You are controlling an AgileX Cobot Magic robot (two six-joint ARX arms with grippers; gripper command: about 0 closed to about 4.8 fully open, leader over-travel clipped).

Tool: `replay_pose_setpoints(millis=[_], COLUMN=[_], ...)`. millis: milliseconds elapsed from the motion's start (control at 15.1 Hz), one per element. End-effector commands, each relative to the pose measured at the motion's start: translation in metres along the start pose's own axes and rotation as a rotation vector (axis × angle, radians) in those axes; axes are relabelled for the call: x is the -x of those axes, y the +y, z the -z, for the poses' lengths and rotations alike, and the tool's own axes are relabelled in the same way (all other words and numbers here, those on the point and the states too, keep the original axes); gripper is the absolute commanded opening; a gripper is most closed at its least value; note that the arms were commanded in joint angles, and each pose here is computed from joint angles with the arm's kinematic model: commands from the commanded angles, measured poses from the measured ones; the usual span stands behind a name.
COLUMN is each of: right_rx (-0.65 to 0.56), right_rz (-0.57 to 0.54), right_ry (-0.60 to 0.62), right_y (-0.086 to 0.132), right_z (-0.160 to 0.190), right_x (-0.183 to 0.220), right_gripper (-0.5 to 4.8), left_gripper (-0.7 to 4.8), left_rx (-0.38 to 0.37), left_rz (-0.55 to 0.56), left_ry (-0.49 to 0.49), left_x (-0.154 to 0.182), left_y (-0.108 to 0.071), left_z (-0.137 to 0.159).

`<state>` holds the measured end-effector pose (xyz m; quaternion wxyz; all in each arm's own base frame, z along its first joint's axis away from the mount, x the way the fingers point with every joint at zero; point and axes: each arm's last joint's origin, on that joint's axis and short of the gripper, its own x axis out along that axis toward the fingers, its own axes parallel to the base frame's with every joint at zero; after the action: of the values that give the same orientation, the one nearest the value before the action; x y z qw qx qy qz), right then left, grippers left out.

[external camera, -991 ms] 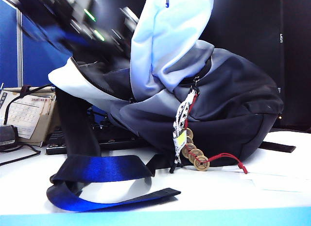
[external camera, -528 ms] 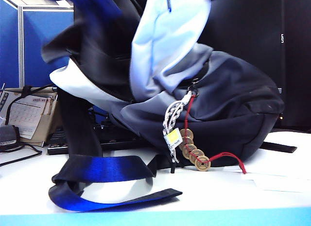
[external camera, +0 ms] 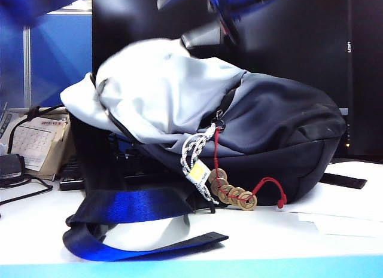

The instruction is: Take the gray clothes out of the backpack.

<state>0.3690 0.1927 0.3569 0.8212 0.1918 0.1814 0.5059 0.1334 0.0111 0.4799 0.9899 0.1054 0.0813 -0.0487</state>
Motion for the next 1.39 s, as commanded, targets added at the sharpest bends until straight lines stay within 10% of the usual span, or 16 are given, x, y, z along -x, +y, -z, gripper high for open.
replay_pose_setpoints(millis=[66, 462, 528, 594, 660, 859, 991, 1057, 1123, 1255, 1387], right_rx=[0.038, 0.142, 0.165, 0.169, 0.176, 0.155, 0.145, 0.138, 0.134, 0.101, 0.14], right_rz=[-0.296, -0.393, -0.371, -0.321, -0.286, -0.249, -0.237, -0.221, -0.185, -0.127, -0.036], right_ry=[-0.096, -0.121, -0.121, -0.124, -0.119, -0.096, -0.074, -0.046, -0.023, 0.022, 0.046], right_y=[0.034, 0.088, 0.093, 0.095, 0.096, 0.094, 0.092, 0.091, 0.087, 0.086, 0.096], right_z=[-0.029, -0.053, -0.054, -0.053, -0.051, -0.048, -0.046, -0.043, -0.042, -0.04, -0.038], right_x=[0.013, 0.058, 0.063, 0.067, 0.069, 0.069, 0.069, 0.07, 0.077, 0.094, 0.118], right_gripper=[4.72, 3.62, 3.33, 3.16, 3.14, 3.14, 2.36, 1.83, 1.67, -0.03, -0.02], left_gripper=[-0.06, -0.05, 0.66, 3.38, 4.31, 4.79, 4.79, 3.13, -0.32, -0.04, -0.04], left_rx=[-0.06, 0.053, 0.058, 0.053, 0.044, 0.02, 0.065, 0.088, 0.107, 0.129, 0.131], left_rz=[-0.247, 0.145, 0.12, 0.057, 0.01, -0.111, 0.049, 0.189, 0.303, 0.385, 0.381], left_ry=[0.152, 0.231, 0.284, 0.337, 0.364, 0.33, 0.229, 0.157, 0.078, -0.102, -0.242], left_x=[-0.011, -0.104, -0.118, -0.128, -0.13, -0.122, -0.102, -0.086, -0.068, -0.014, 0.045], left_y=[0.008, 0.003, 0.006, 0.008, 0.01, 0.013, 0.006, 0.0, -0.005, -0.015, -0.026], left_z=[0.011, 0.068, 0.076, 0.082, 0.085, 0.077, 0.065, 0.057, 0.049, 0.03, 0.022])
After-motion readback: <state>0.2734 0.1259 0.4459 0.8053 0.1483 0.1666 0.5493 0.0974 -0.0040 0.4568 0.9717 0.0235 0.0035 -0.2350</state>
